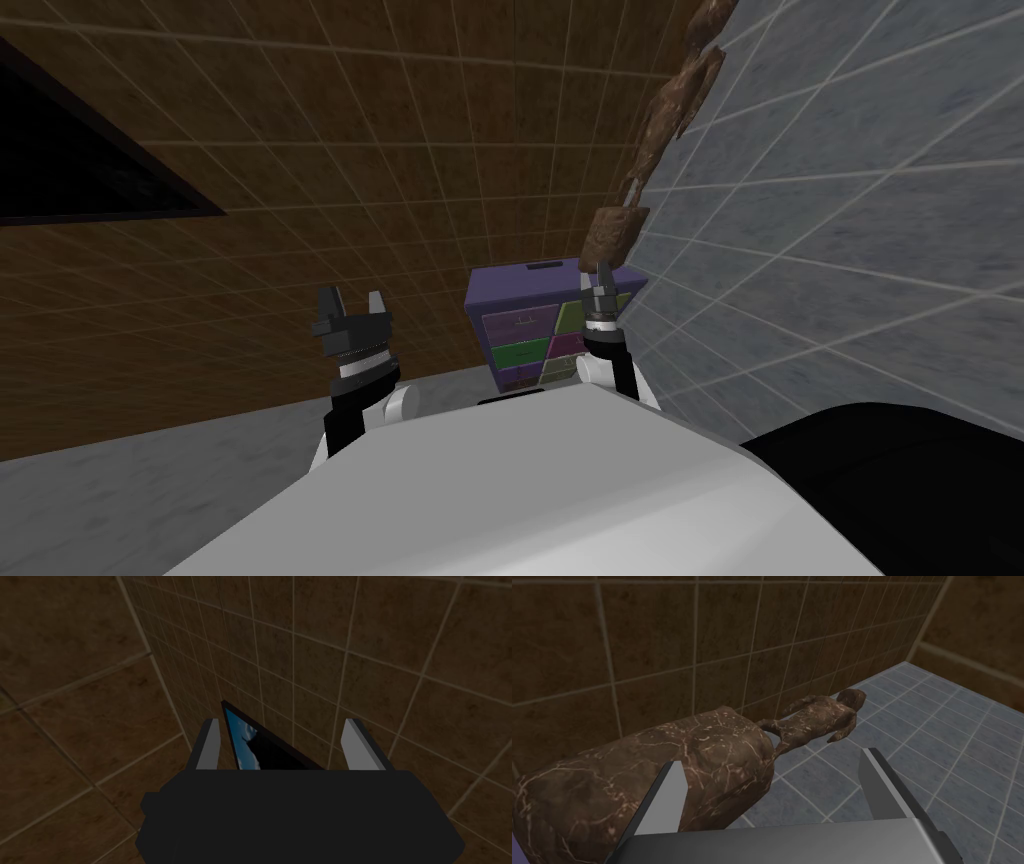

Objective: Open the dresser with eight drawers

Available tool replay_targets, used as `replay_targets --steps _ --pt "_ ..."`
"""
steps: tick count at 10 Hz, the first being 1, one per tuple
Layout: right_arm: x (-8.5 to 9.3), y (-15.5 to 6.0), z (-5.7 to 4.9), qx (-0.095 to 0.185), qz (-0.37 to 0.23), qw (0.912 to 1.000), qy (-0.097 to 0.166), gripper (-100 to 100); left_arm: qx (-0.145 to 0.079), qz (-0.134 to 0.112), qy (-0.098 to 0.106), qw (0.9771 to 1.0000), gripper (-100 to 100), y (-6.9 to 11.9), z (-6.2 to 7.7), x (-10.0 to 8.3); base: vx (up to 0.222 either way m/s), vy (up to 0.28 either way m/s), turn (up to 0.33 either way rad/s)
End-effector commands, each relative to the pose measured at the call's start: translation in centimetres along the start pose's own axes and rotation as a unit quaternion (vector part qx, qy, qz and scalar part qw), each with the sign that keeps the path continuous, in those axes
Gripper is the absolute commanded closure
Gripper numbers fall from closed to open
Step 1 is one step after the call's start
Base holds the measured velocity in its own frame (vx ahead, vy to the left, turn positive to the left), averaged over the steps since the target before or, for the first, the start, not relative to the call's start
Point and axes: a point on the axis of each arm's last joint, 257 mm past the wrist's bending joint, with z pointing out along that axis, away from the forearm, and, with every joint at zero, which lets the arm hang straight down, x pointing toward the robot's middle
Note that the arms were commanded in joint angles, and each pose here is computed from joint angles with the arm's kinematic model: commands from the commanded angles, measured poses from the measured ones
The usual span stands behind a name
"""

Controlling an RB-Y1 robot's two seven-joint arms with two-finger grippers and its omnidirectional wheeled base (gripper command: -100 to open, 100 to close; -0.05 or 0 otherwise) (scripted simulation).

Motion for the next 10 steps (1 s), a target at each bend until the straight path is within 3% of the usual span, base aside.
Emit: replay_targets --steps 1,9,10 --pt "0.0 0.0 0.0 0.0 0.0 1.0 0.0 0 0.0 0.0 0.0 1.0 0 0.0 0.0 0.0 0.0 0.0 0.0" --pt "-0.04 0.38 0.15 -0.006 0.0 1.0 -0.001 0 0.0 0.0 0.0 1.0 0 -0.02 0.01 0.0 0.0 0.0 0.0" --pt "0.24 0.37 0.17 -0.007 -0.016 0.9997 0.015 -100 0.0 0.0 0.0 1.0 0 -0.02 0.01 0.0 0.006 0.009 -0.009"
